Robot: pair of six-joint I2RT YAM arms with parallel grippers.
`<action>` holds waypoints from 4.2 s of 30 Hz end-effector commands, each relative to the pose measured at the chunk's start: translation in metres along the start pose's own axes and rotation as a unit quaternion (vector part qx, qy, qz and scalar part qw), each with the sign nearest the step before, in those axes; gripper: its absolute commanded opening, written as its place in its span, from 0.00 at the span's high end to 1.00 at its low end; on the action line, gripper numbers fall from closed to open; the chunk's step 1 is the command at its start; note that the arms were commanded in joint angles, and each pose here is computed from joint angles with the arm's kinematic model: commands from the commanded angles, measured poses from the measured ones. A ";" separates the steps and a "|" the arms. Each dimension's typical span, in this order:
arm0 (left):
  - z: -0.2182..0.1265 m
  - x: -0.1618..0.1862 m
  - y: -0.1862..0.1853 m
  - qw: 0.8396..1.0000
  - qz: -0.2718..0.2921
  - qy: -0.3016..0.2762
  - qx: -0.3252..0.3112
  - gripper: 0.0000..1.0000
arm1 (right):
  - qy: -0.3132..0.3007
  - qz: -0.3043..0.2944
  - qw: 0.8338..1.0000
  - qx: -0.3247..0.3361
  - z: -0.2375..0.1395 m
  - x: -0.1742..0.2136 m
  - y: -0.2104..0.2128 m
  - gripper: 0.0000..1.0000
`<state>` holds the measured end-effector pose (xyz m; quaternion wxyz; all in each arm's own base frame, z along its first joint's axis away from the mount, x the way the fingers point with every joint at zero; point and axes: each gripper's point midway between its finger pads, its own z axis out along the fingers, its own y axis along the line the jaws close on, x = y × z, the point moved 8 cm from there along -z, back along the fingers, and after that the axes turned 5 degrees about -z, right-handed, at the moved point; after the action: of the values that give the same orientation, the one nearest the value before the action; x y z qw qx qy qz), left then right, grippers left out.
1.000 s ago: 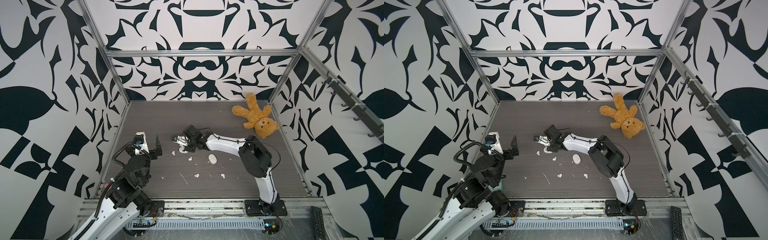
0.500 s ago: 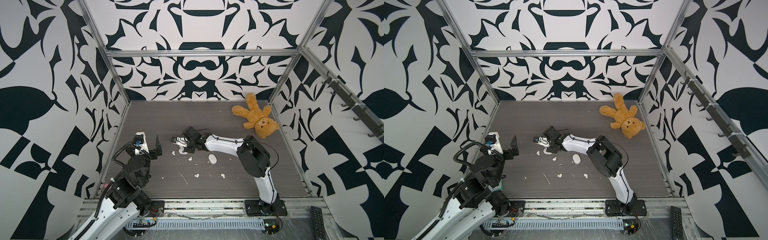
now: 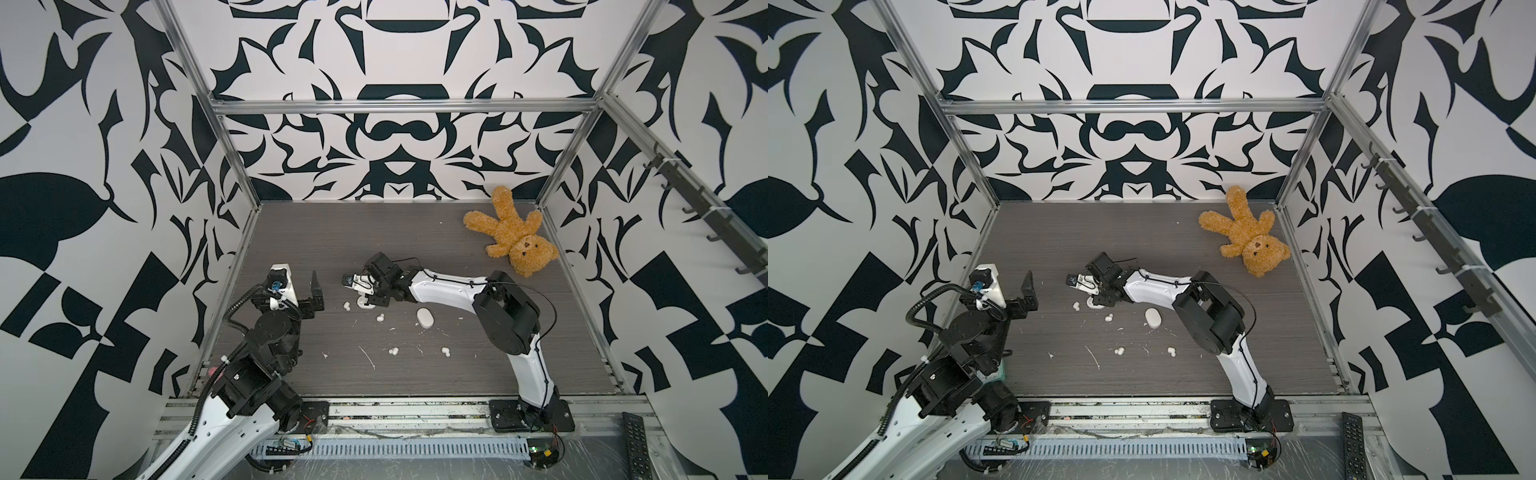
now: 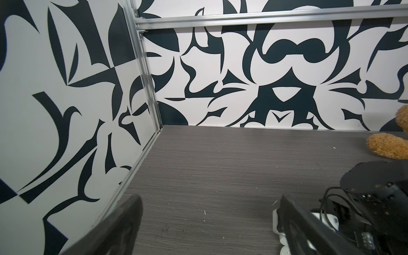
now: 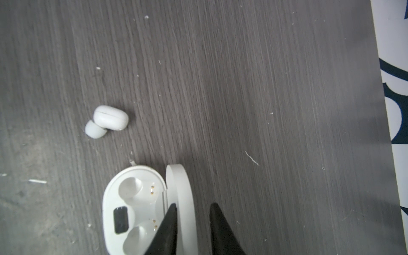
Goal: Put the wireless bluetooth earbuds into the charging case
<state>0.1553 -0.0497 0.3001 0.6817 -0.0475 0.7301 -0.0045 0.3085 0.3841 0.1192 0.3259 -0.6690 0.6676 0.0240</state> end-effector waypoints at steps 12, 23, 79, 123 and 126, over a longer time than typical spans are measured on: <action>0.000 0.000 0.001 1.000 -0.007 -0.007 -0.003 0.01 | -0.040 0.003 0.999 0.036 -0.040 -0.022 -0.017 0.55; 0.004 0.001 -0.004 1.000 0.012 0.017 0.001 0.01 | -0.086 0.039 0.994 0.054 -0.078 -0.035 -0.025 0.44; -0.003 0.037 0.016 0.973 -0.053 0.222 -0.041 0.01 | 0.010 0.037 0.998 0.058 -0.049 0.009 0.083 0.68; -0.004 0.036 0.016 0.974 -0.055 0.216 -0.036 0.01 | 0.057 0.020 0.997 0.047 -0.029 0.020 0.083 0.75; -0.004 0.036 0.016 0.974 -0.055 0.216 -0.036 0.01 | 0.059 0.021 0.997 0.048 -0.029 0.020 0.082 0.74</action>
<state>0.1488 -0.0390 0.2655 0.5013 -0.1040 0.8584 -0.0318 0.2192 0.3581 0.0928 0.3127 -0.6429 0.6982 -0.0384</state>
